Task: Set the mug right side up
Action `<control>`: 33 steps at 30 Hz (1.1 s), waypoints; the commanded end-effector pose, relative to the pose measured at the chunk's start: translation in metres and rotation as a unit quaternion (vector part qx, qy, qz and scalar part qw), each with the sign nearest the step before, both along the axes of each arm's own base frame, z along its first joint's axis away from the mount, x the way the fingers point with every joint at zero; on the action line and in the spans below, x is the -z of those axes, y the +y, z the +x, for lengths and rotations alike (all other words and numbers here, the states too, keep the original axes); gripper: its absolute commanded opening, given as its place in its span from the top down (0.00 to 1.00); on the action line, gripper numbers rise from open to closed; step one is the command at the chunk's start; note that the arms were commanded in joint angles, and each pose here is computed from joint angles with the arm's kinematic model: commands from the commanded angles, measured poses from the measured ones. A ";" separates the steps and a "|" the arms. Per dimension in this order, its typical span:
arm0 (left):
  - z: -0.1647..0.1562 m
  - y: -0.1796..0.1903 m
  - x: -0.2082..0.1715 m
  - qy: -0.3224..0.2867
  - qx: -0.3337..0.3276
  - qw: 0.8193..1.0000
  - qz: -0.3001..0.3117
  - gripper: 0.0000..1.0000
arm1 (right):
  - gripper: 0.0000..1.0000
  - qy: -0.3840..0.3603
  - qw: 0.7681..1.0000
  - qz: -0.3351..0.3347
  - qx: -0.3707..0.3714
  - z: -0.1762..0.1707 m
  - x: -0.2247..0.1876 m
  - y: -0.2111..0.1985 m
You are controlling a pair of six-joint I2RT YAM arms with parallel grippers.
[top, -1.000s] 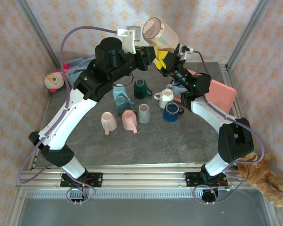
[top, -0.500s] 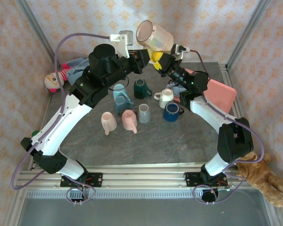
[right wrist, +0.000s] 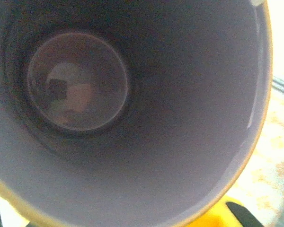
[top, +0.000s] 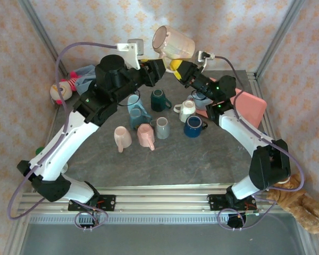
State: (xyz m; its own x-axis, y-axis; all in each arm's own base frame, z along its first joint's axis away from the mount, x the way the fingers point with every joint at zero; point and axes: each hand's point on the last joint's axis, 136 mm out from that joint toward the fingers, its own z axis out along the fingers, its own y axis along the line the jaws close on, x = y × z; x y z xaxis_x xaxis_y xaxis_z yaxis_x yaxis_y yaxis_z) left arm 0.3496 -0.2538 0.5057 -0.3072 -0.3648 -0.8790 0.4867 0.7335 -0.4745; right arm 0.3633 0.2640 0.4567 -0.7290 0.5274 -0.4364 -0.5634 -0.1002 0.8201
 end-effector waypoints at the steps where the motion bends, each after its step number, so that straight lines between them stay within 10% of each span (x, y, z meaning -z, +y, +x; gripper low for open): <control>1: -0.004 0.016 -0.001 -0.004 -0.025 1.000 0.006 0.52 | 1.00 -0.089 0.995 0.003 0.042 -0.021 -0.050 -0.016; 9: -0.009 0.031 0.017 0.012 -0.044 0.998 0.041 0.42 | 1.00 -0.068 0.982 -0.150 0.087 -0.017 -0.012 -0.016; 33: -0.030 0.051 0.113 0.053 -0.015 0.968 0.244 0.34 | 1.00 -0.017 0.814 -0.507 0.284 -0.014 0.078 -0.135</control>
State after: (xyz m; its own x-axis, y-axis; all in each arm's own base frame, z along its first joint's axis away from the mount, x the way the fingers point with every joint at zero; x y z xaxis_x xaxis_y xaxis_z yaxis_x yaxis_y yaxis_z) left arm 0.3244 -0.2104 0.3988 -0.4104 0.0083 -0.9119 0.4173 0.8908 -0.1797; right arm 0.3462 0.1531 0.3167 -0.6504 0.1179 -0.7504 -0.2921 0.8731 0.3903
